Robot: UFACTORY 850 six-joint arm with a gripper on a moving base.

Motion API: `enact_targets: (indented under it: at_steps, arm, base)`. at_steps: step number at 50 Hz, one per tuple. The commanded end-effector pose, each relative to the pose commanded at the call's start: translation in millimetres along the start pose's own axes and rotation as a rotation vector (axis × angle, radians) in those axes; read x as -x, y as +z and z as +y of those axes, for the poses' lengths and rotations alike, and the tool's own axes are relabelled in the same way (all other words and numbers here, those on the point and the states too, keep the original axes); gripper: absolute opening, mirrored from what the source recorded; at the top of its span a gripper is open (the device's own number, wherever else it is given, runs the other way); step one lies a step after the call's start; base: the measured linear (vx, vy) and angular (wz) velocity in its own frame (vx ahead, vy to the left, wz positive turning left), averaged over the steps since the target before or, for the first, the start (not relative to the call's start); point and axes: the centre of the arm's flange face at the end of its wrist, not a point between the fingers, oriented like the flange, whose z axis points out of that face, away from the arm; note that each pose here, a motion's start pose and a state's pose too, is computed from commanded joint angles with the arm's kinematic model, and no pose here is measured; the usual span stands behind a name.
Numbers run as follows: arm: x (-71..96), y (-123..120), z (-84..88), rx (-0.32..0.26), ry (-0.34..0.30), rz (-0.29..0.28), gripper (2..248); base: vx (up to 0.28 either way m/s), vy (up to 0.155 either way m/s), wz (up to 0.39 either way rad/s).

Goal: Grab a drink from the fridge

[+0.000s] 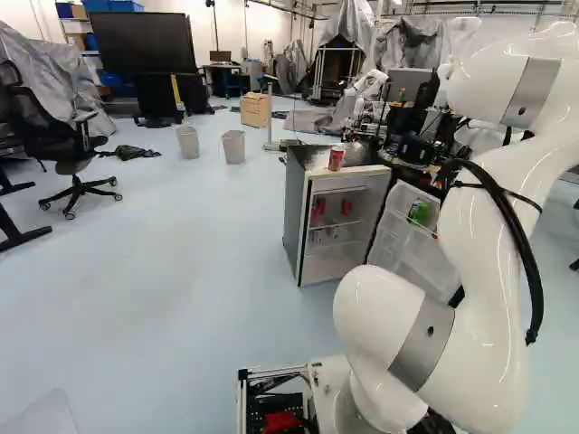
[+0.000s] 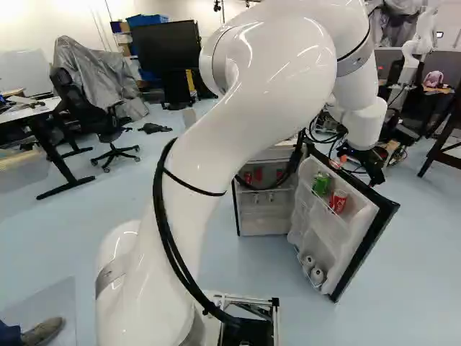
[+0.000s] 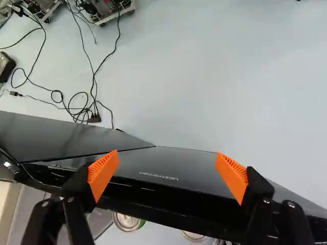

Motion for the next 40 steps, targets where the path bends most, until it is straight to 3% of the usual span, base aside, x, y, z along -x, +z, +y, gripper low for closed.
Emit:
enact_targets:
  at_steps: [40]
  arm:
    - [29.1,-22.3,8.1,0.011,0.005,-0.035,247]
  base:
    - [0.0,0.0,0.0]
